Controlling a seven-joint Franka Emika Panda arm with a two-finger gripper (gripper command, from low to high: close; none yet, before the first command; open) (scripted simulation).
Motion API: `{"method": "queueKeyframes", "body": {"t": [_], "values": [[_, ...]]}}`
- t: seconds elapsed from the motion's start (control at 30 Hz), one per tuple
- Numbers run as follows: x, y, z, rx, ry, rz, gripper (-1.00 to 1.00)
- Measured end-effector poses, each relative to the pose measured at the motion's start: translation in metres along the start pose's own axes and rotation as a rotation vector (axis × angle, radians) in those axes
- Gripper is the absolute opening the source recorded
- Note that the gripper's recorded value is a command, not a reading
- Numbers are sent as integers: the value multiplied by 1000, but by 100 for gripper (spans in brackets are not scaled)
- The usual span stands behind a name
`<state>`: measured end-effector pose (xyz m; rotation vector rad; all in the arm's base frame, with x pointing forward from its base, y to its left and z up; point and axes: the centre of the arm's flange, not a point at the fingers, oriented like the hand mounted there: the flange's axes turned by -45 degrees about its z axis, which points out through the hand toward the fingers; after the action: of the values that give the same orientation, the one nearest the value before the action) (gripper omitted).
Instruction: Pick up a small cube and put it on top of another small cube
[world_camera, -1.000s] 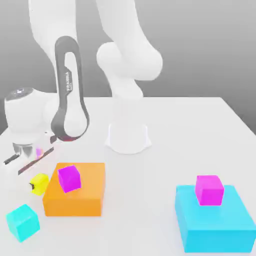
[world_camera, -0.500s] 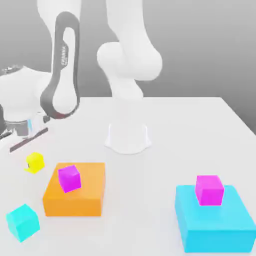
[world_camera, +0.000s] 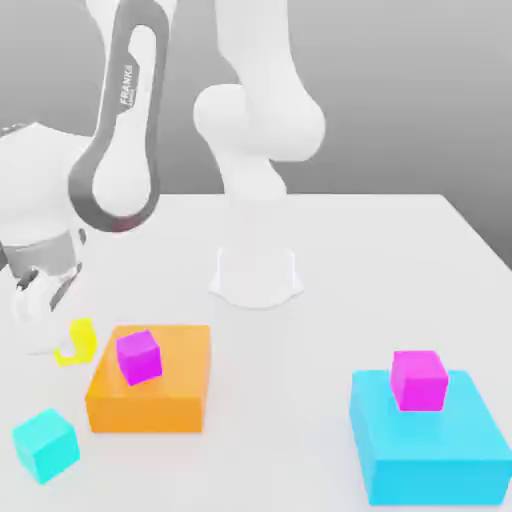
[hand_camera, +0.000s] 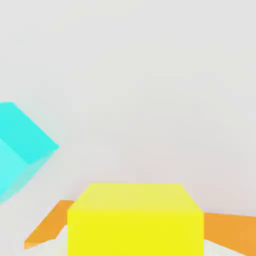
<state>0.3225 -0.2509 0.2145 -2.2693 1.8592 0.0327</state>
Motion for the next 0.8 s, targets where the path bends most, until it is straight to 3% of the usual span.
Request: {"method": "queueKeyframes", "body": {"t": [0.2, 0.5, 0.63, 0.8], "values": [[-43, -59, -5, 47, -62, -307, -100], [-234, -164, -9, -42, -133, -872, -100], [-311, -174, -13, -110, -116, -1046, -100], [-404, -170, -19, -192, -22, -1219, -100]]}}
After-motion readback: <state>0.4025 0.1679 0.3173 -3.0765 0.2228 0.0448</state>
